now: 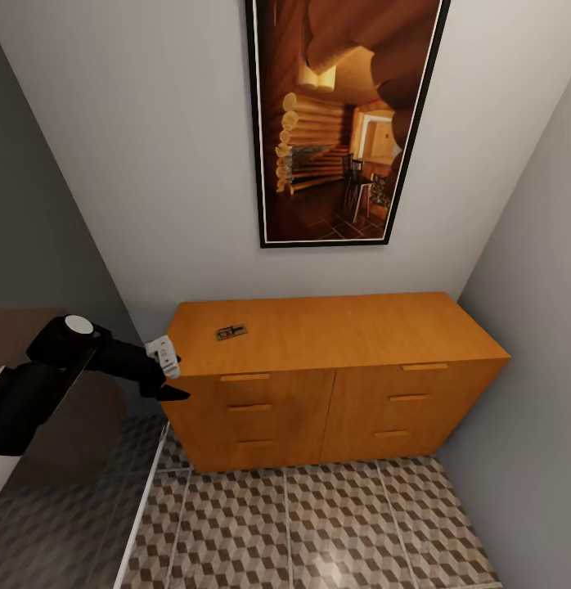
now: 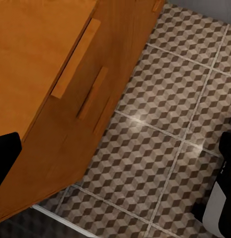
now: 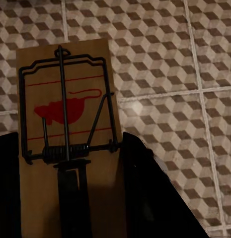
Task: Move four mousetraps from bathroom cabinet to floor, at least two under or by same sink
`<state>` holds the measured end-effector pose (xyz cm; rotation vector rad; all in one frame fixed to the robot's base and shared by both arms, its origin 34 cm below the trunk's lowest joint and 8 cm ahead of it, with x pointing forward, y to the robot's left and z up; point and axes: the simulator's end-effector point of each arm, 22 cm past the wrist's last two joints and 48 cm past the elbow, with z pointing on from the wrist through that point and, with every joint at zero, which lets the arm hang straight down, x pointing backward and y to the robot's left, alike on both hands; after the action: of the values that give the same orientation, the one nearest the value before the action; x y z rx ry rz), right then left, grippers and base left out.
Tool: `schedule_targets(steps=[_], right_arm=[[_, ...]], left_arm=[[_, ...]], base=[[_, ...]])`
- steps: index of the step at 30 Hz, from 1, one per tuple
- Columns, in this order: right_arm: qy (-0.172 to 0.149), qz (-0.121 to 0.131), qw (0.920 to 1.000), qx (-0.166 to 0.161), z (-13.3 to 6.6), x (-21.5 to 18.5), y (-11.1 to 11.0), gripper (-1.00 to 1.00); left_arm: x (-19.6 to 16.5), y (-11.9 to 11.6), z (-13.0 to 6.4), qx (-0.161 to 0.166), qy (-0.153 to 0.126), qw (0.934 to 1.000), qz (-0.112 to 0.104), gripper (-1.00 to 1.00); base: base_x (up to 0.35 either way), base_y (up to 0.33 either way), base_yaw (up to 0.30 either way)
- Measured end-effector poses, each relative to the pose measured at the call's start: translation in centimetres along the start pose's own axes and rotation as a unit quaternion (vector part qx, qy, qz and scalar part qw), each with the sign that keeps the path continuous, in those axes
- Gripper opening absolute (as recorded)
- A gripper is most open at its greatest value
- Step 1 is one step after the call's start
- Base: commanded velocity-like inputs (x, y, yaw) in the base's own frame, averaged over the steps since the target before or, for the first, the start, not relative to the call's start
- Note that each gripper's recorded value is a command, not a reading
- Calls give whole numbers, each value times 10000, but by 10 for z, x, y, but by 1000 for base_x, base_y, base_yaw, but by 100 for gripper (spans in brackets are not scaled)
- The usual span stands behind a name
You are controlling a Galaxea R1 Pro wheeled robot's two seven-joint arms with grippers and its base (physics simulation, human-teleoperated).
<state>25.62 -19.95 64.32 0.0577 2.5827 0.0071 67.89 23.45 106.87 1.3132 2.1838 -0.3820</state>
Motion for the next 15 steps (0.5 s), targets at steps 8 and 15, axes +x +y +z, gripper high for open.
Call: schedule_targets(steps=[8, 15], right_arm=[[253, 4, 9997, -25, -1, 12, 5, -100], [277, -4, 9996, -13, -1, 13, 3, -100]], left_arm=[[-8, -6, 2, 60, -78, 9999, 58, 100], [-10, -7, 1, 64, -91, 9999, 63, 100]], base=[[7, 0, 0], [171, 0, 0]])
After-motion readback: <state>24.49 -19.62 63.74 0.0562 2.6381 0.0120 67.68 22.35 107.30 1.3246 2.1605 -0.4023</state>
